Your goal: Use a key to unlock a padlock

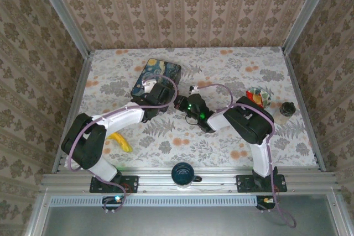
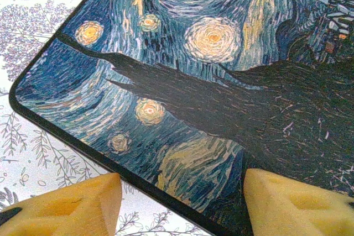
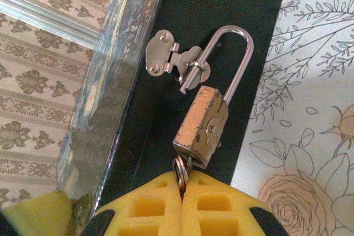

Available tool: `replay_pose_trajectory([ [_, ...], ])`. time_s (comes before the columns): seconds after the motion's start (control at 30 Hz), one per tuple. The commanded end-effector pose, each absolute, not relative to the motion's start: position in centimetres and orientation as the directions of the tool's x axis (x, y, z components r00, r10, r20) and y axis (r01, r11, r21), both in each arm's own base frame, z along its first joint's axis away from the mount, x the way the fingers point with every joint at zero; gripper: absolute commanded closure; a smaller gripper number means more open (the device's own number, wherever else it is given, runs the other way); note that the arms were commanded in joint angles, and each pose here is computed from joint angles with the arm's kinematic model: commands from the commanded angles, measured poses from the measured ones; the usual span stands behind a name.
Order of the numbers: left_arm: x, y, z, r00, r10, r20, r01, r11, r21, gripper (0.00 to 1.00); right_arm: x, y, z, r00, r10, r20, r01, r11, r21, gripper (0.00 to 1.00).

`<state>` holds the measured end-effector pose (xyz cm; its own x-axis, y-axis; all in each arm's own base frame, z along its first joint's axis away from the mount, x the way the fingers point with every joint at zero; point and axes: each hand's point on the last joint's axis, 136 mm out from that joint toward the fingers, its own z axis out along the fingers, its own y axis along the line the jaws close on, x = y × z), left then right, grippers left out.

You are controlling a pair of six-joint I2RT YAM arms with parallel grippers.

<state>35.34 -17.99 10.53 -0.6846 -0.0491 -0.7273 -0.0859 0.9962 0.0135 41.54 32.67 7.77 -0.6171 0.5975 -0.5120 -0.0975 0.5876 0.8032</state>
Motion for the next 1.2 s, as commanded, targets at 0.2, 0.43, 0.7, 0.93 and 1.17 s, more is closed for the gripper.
replay_pose_trajectory([
  [0.2, 33.1, -17.2, 8.6, -0.754, -0.014, -0.657, -0.05, 0.998, 0.036, 0.4, 44.1, 30.7, 10.0, -0.509, 0.629, -0.587, -0.103, 0.633, 0.767, 1.0],
  [0.43, 32.8, -17.1, 8.9, -0.749, -0.033, -0.661, -0.053, 0.999, 0.01, 0.4, 44.7, 28.2, 9.3, -0.496, 0.597, -0.63, -0.07, 0.696, 0.715, 1.0],
  [0.7, 32.7, -17.2, 9.5, -0.741, -0.055, -0.67, -0.061, 0.998, -0.015, 0.37, 45.0, 29.5, 8.8, -0.522, 0.578, -0.627, -0.092, 0.692, 0.716, 1.0],
  [0.93, 32.3, -16.2, 11.8, -0.694, -0.14, -0.706, -0.104, 0.99, -0.093, 0.15, 42.5, 26.7, 10.4, -0.524, 0.506, -0.685, -0.079, 0.773, 0.63, 1.0],
  [1.17, 31.8, -14.1, 16.2, -0.59, -0.302, -0.749, -0.168, 0.953, -0.252, 0.0, 38.2, 23.1, 9.7, -0.656, 0.426, -0.624, -0.014, 0.819, 0.574, 1.0],
])
